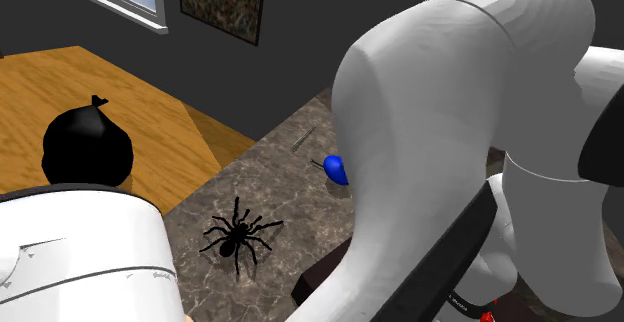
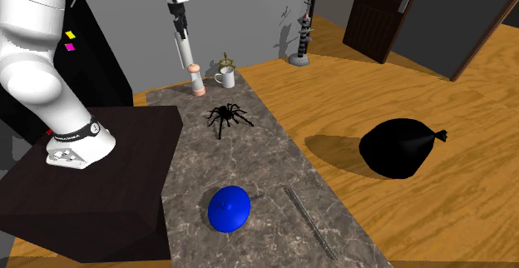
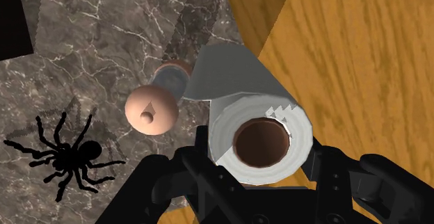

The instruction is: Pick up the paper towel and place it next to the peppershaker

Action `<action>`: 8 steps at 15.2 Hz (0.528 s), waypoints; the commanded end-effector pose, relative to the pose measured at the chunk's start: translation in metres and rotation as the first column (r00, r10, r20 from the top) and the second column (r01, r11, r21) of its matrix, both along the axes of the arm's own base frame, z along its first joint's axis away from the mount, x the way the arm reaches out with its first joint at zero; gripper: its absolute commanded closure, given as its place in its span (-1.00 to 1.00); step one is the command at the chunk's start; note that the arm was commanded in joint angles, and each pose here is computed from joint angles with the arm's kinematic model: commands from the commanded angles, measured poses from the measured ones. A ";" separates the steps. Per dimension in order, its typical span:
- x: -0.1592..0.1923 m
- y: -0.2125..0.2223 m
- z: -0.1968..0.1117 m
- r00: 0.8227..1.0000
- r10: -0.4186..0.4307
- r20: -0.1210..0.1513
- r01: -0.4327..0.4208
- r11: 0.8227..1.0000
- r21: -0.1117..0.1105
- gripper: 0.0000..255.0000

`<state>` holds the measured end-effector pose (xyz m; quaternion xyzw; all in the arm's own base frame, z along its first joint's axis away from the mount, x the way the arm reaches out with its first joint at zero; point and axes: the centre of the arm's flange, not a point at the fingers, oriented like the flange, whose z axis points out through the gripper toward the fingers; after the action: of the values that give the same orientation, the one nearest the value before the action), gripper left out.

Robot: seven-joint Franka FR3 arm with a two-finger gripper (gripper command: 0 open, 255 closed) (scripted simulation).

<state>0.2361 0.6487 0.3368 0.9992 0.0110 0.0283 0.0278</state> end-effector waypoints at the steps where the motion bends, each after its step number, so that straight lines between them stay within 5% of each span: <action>1: -0.001 -0.001 -0.010 1.000 0.000 0.000 0.000 1.000 0.001 1.00; 8: -0.001 -0.001 -0.047 1.000 0.000 0.000 0.000 1.000 0.001 1.00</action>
<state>0.2354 0.6471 0.2956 0.9992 0.0109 0.0283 0.0277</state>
